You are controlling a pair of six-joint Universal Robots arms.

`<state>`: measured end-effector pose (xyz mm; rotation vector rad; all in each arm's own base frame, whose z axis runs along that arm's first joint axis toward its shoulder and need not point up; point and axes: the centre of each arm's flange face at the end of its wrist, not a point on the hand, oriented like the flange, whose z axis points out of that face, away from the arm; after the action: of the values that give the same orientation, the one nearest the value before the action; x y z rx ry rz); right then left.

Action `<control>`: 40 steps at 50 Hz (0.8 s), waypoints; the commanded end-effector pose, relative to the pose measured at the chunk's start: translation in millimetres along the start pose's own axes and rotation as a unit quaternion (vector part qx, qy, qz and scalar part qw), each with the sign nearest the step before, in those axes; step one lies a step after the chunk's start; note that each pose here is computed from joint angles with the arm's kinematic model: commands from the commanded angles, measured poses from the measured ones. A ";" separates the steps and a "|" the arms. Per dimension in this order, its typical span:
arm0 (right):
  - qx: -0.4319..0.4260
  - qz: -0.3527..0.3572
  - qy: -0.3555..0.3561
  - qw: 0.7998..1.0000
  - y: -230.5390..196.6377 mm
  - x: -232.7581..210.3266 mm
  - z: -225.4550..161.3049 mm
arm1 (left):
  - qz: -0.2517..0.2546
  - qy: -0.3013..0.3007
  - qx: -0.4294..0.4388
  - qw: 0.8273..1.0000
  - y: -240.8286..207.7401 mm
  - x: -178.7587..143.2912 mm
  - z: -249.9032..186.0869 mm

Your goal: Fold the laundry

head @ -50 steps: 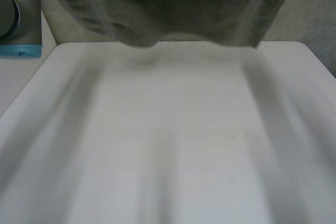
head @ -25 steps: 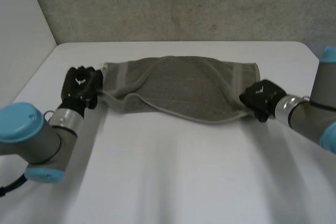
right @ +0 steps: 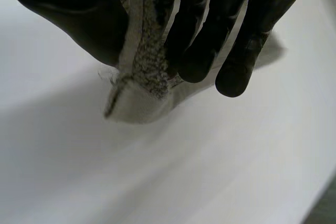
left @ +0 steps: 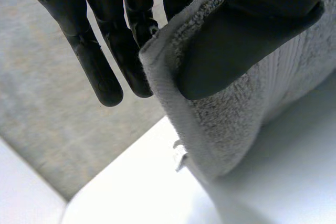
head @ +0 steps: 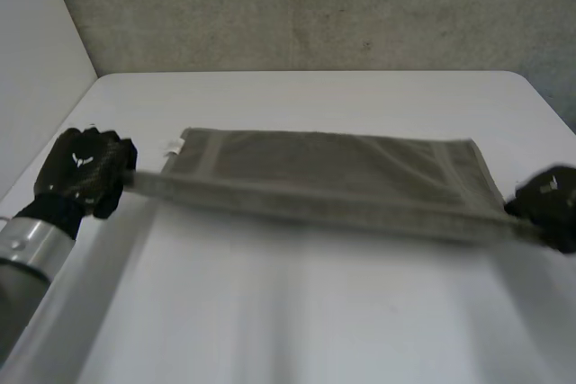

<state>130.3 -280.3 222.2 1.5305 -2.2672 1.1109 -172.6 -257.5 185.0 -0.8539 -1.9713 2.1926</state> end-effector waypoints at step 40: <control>0.049 0.046 0.134 0.989 -27.2 41.1 139.8 | -0.012 0.027 -0.014 0.999 54.0 42.1 160.5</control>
<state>169.2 -401.2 167.8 1.2423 -2.1466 1.3986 -256.2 -386.9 132.2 -0.8677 -1.9895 2.1132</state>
